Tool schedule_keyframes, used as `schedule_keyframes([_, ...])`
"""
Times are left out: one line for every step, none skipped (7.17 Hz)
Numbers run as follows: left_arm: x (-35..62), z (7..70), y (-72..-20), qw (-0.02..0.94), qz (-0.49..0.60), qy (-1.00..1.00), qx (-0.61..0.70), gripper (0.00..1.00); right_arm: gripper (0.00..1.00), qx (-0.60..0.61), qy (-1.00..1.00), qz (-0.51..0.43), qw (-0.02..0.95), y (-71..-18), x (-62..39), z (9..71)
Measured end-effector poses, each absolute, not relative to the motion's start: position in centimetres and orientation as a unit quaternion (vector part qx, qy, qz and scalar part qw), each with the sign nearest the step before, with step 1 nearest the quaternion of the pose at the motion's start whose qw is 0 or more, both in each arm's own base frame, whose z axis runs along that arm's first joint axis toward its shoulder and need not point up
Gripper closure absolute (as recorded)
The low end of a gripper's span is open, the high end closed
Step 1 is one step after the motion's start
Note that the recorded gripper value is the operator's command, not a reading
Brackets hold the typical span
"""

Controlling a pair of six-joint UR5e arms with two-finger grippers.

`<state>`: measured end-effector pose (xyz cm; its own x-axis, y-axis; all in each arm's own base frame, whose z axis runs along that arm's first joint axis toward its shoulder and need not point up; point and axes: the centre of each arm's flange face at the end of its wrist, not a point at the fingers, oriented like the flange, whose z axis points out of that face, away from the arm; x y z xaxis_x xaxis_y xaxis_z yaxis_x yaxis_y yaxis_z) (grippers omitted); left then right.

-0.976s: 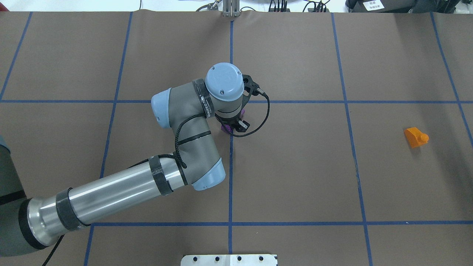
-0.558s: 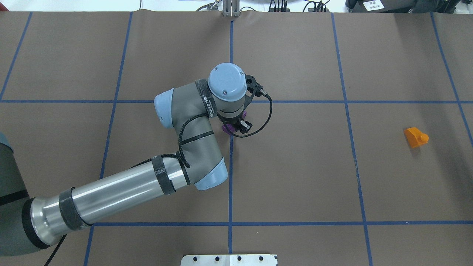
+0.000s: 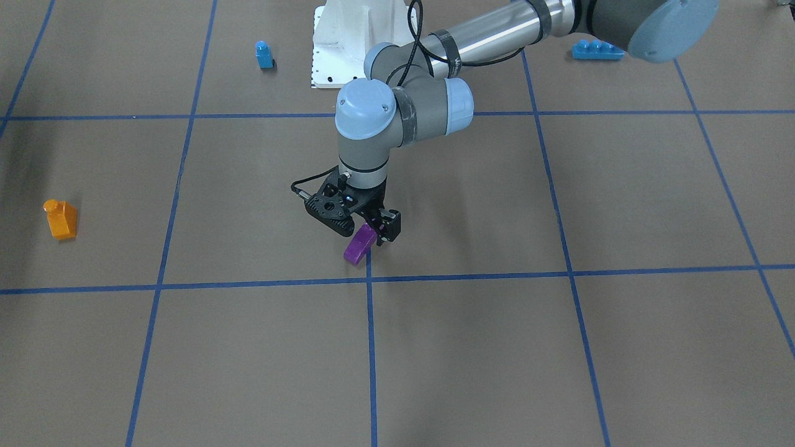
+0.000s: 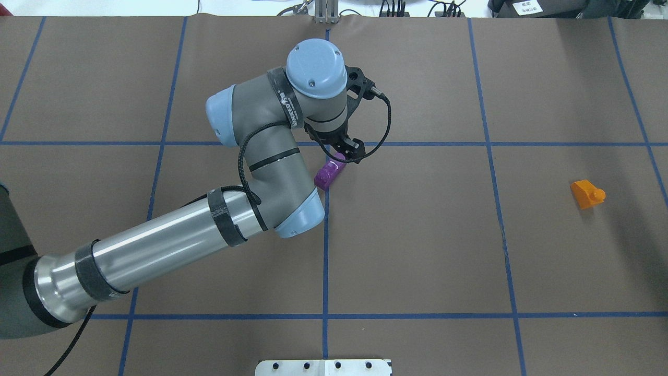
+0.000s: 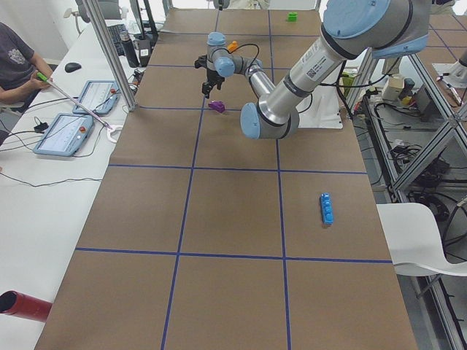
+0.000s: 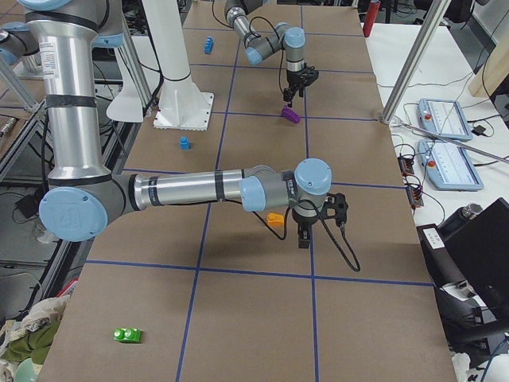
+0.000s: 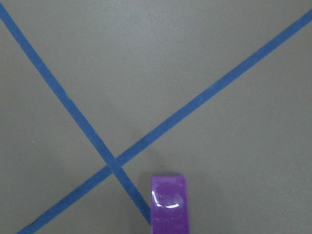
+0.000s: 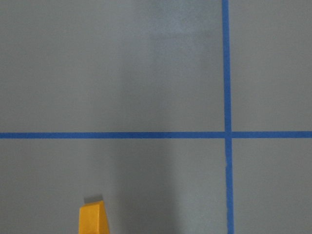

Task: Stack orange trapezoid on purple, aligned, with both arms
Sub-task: 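Release the purple block and raise the left gripper while the right gripper reaches out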

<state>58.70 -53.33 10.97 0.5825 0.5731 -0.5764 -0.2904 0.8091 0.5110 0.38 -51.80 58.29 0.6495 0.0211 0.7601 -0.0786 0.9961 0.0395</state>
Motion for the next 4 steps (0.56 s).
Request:
schedule_keyframes([56.4,9.4,-53.1,0.875,0.243,0.381,0.175,0.00,0.00,0.052,-0.423,0.033,0.904,-50.4,-2.2,58.3])
schedule_keyframes([54.2,7.9,-52.7,0.878,0.239,0.378,0.171,0.00,0.00,0.068,-0.432,0.038,0.899,-48.9,-4.8,58.5])
schedule_keyframes([52.0,6.9,-52.2,0.882,0.235,0.373,0.168,0.00,0.00,0.075,-0.438,0.032,0.895,-47.8,-6.8,58.6])
schedule_keyframes([49.5,6.7,-51.5,0.887,0.231,0.365,0.162,0.00,0.00,0.075,-0.440,0.018,0.895,-47.1,-8.7,58.6])
